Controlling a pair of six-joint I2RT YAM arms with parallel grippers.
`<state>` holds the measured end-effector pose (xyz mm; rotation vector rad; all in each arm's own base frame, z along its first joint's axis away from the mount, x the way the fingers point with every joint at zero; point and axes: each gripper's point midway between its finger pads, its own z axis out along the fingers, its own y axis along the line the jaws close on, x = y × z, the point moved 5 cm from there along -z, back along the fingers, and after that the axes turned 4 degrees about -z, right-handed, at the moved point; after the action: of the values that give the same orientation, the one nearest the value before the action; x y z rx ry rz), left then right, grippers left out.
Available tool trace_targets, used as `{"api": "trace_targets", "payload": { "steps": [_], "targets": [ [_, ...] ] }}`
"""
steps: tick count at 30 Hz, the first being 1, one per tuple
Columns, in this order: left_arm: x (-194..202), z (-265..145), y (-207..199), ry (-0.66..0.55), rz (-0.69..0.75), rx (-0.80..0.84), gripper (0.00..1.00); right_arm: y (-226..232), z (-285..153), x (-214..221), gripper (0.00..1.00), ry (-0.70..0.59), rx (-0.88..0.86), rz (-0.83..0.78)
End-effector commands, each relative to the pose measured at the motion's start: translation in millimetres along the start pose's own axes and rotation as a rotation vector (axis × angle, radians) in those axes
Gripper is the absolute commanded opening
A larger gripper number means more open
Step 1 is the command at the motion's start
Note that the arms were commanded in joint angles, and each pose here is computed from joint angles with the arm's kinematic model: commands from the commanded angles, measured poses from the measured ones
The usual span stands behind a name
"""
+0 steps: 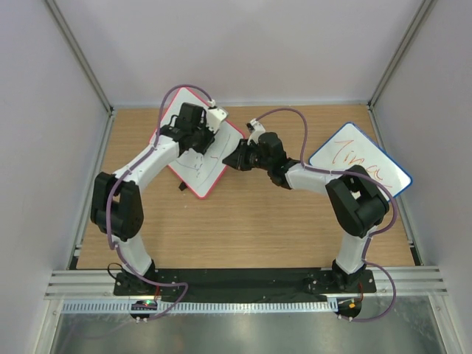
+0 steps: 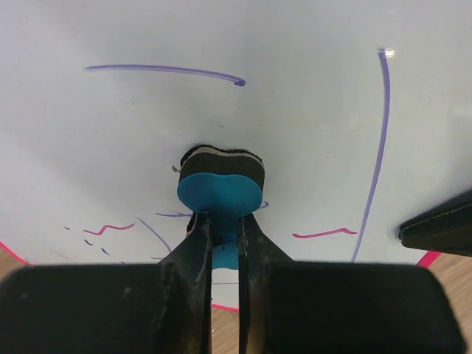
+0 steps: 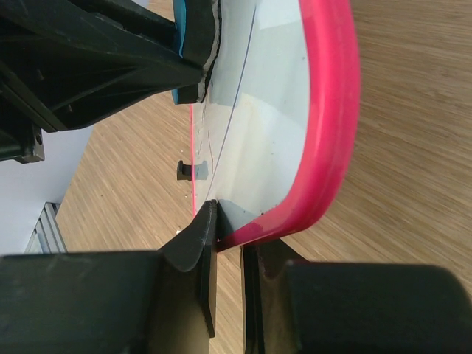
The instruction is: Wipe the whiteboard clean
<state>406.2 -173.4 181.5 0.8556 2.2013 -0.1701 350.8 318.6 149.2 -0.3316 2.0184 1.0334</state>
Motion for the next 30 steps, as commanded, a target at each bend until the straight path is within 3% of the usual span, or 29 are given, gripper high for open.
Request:
{"api": "trace_targets", "payload": {
  "steps": [1,6,14,17,24,30],
  "targets": [
    [39,38,-58,0.112,-0.023,0.288,0.0,5,-7,29,0.01,0.112,-0.025,-0.217],
    [53,41,-1,0.104,-0.124,0.168,0.0,5,-8,28,0.01,0.108,-0.027,-0.218],
    [120,46,136,0.15,-0.396,-0.066,0.0,5,-6,29,0.01,0.107,-0.035,-0.211],
    [125,43,163,0.145,-0.472,-0.068,0.0,6,-5,29,0.01,0.107,-0.038,-0.211],
    [118,43,168,0.134,-0.45,-0.075,0.0,6,-6,29,0.01,0.105,-0.033,-0.215],
    [109,37,134,0.103,-0.434,0.059,0.0,4,-6,30,0.01,0.108,-0.028,-0.214]
  ]
}}
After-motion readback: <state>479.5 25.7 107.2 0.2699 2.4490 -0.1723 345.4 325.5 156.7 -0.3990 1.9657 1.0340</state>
